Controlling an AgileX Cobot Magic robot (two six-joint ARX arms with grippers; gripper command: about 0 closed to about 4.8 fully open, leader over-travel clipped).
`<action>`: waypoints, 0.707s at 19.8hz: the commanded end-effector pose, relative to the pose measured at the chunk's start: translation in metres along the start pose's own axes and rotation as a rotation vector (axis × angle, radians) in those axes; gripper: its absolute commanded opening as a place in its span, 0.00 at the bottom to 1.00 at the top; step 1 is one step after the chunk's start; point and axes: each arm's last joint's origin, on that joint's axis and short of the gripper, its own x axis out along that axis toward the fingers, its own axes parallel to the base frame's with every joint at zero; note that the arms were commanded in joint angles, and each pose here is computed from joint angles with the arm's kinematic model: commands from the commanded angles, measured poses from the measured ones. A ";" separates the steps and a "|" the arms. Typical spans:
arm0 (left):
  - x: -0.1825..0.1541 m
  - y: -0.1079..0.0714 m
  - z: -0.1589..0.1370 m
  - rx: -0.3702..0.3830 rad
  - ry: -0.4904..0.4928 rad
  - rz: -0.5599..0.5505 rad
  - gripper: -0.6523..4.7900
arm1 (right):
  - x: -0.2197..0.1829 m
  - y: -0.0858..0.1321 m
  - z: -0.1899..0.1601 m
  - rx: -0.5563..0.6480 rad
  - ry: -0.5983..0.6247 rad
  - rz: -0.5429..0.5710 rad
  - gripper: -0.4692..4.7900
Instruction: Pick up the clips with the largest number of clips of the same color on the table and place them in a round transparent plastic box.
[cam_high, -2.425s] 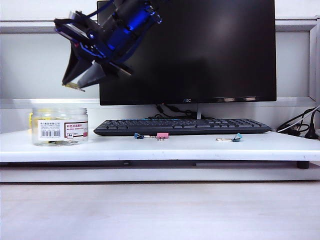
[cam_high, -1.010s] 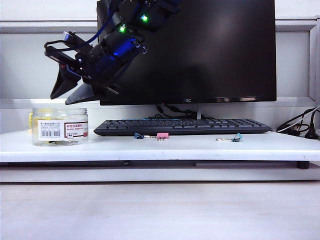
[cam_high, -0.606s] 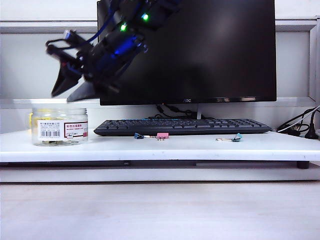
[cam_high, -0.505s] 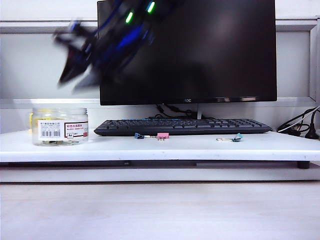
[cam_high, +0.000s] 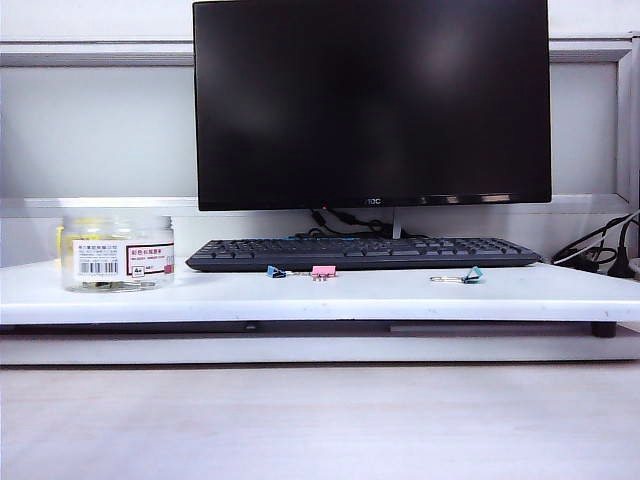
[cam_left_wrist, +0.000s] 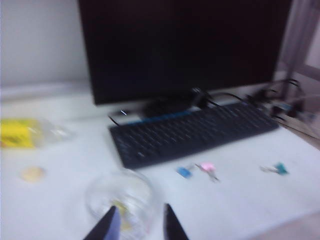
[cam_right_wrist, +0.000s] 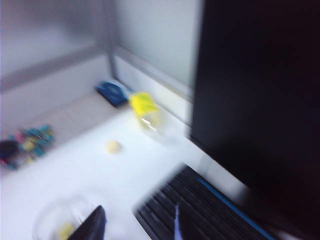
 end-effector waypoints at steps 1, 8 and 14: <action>-0.010 0.001 0.022 0.081 -0.086 0.064 0.34 | -0.043 -0.005 0.009 -0.033 0.025 -0.051 0.43; -0.043 -0.001 0.067 0.099 -0.170 0.083 0.34 | -0.137 0.015 0.031 -0.053 -0.024 -0.146 0.43; -0.083 -0.004 0.104 0.197 -0.264 0.098 0.35 | -0.238 0.062 0.043 -0.103 -0.153 -0.249 0.43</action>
